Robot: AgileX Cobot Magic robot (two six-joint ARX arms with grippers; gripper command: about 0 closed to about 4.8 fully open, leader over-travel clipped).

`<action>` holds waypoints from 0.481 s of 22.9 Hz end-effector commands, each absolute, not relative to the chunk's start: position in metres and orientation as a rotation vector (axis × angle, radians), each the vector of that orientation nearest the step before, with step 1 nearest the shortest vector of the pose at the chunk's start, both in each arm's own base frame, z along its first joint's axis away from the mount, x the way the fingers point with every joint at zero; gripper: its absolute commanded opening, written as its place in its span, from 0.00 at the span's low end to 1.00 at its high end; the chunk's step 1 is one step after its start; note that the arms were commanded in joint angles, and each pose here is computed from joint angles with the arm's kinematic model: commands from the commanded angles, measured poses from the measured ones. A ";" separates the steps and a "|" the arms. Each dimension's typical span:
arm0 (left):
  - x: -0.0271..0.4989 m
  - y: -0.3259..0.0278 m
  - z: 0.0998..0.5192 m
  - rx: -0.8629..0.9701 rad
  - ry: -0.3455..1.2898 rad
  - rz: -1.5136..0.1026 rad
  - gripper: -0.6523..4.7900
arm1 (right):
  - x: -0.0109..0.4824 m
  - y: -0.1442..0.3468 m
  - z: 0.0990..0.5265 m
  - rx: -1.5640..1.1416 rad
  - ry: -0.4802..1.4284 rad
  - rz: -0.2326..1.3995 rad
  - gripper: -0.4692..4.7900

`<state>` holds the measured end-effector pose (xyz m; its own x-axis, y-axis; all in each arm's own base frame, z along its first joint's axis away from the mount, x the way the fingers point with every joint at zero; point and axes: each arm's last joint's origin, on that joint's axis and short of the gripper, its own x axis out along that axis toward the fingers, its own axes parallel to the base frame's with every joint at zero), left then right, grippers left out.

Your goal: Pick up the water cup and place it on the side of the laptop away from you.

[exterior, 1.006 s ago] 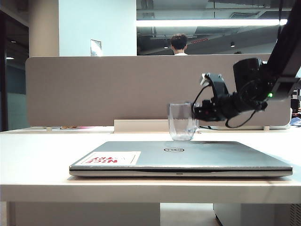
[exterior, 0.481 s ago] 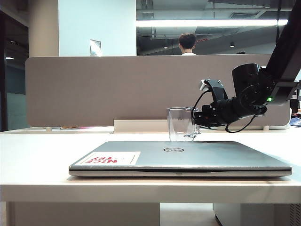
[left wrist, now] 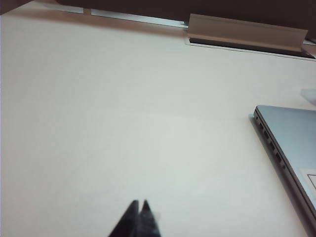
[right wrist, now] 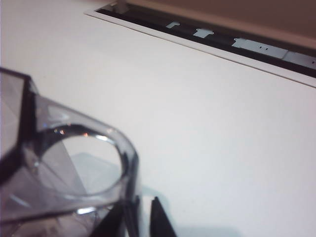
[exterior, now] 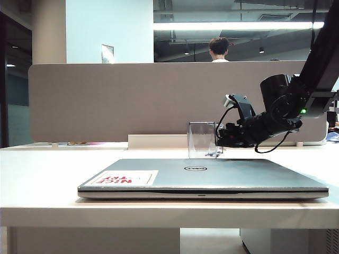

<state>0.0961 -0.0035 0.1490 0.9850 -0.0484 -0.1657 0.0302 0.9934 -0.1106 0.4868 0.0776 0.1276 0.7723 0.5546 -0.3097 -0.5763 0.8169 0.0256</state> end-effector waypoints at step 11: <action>0.096 -0.003 0.148 -0.111 0.185 -0.038 0.11 | 0.478 0.074 0.155 -0.106 0.397 0.592 0.32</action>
